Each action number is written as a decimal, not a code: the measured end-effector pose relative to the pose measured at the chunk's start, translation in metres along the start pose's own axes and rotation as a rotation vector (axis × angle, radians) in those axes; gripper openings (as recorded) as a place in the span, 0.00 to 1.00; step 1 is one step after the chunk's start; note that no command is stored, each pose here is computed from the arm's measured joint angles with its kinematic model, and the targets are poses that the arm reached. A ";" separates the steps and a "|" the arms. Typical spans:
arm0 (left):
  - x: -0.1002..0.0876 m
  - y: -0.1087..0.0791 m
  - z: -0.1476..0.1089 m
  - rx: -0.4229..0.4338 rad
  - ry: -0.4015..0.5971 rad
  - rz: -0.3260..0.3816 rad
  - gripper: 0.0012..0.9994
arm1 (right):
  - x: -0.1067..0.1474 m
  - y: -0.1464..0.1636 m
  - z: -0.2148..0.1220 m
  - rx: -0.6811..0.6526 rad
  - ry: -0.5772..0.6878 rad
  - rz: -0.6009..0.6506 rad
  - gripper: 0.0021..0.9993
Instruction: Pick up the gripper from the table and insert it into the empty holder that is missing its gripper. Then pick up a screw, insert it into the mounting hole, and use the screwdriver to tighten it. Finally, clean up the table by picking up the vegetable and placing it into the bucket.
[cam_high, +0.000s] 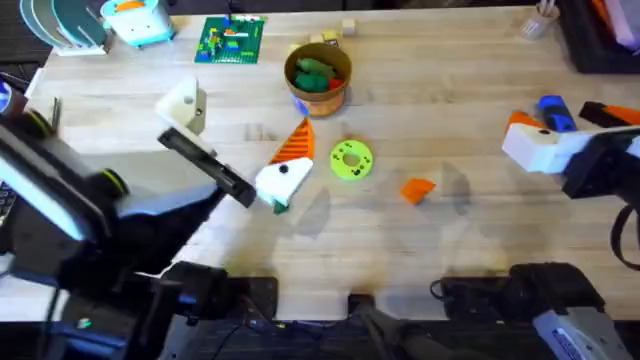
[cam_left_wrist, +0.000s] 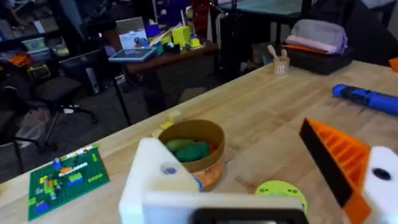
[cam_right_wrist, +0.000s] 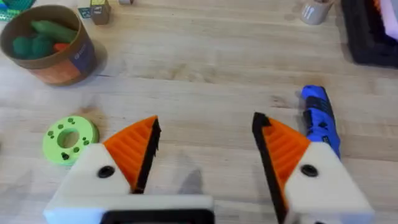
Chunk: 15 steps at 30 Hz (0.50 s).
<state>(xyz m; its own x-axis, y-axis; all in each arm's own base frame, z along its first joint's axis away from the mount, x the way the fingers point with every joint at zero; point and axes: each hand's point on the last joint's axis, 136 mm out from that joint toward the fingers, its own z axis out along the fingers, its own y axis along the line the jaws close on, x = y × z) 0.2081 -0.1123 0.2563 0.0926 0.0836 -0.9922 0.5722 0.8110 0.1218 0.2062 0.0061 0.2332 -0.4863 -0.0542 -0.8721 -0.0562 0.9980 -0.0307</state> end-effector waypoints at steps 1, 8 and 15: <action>0.006 -0.002 0.000 0.004 -0.020 0.000 0.99 | 0.000 0.000 0.000 0.000 0.000 0.000 0.92; 0.044 -0.021 0.001 0.082 -0.083 -0.021 0.99 | 0.000 0.000 0.000 0.000 -0.001 0.000 0.91; 0.080 -0.041 0.003 0.169 0.030 -0.156 0.99 | 0.000 0.000 0.000 0.000 0.000 0.000 0.91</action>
<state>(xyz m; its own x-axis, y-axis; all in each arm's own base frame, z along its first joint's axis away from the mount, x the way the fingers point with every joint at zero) 0.1941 -0.1404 0.1723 -0.0307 -0.0155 -0.9994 0.7061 0.7074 -0.0326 0.2063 0.0061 0.2333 -0.4860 -0.0542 -0.8723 -0.0562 0.9979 -0.0307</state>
